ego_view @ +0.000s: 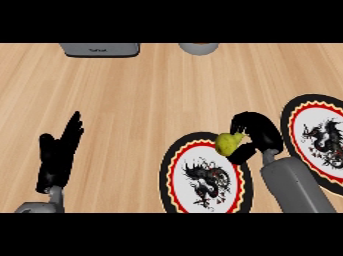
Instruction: Pick the pear from the plate and place it in the plate
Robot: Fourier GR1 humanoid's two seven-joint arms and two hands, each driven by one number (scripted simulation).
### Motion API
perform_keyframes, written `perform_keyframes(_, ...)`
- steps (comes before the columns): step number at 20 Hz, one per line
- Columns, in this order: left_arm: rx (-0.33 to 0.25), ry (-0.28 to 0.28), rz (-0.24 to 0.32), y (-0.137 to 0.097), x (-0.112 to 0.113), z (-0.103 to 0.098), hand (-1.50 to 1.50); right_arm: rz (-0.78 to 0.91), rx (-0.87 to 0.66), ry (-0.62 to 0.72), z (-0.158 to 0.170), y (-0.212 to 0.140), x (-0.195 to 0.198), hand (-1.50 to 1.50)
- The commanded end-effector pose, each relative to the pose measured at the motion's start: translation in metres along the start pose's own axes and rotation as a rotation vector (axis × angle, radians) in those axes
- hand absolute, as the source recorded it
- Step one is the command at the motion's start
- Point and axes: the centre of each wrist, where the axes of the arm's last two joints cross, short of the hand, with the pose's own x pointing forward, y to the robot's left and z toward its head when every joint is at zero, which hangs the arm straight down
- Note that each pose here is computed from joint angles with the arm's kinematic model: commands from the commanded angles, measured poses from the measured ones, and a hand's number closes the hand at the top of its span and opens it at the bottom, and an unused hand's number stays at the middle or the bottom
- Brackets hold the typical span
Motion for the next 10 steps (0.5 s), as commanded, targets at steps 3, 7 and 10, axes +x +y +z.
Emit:
perform_keyframes(3,-0.009,0.0,-0.004,-0.006,-0.01,0.013,0.0,0.112,-0.349,0.077,0.001,-0.033,-0.009,1.5)
perform_keyframes(7,0.014,0.013,-0.004,-0.011,-0.011,0.01,0.0,0.076,-0.465,0.026,0.027,-0.051,0.015,1.5)
perform_keyframes(10,0.029,0.017,0.013,0.024,0.003,-0.003,0.0,0.057,-0.675,0.033,0.047,-0.086,0.011,1.5)
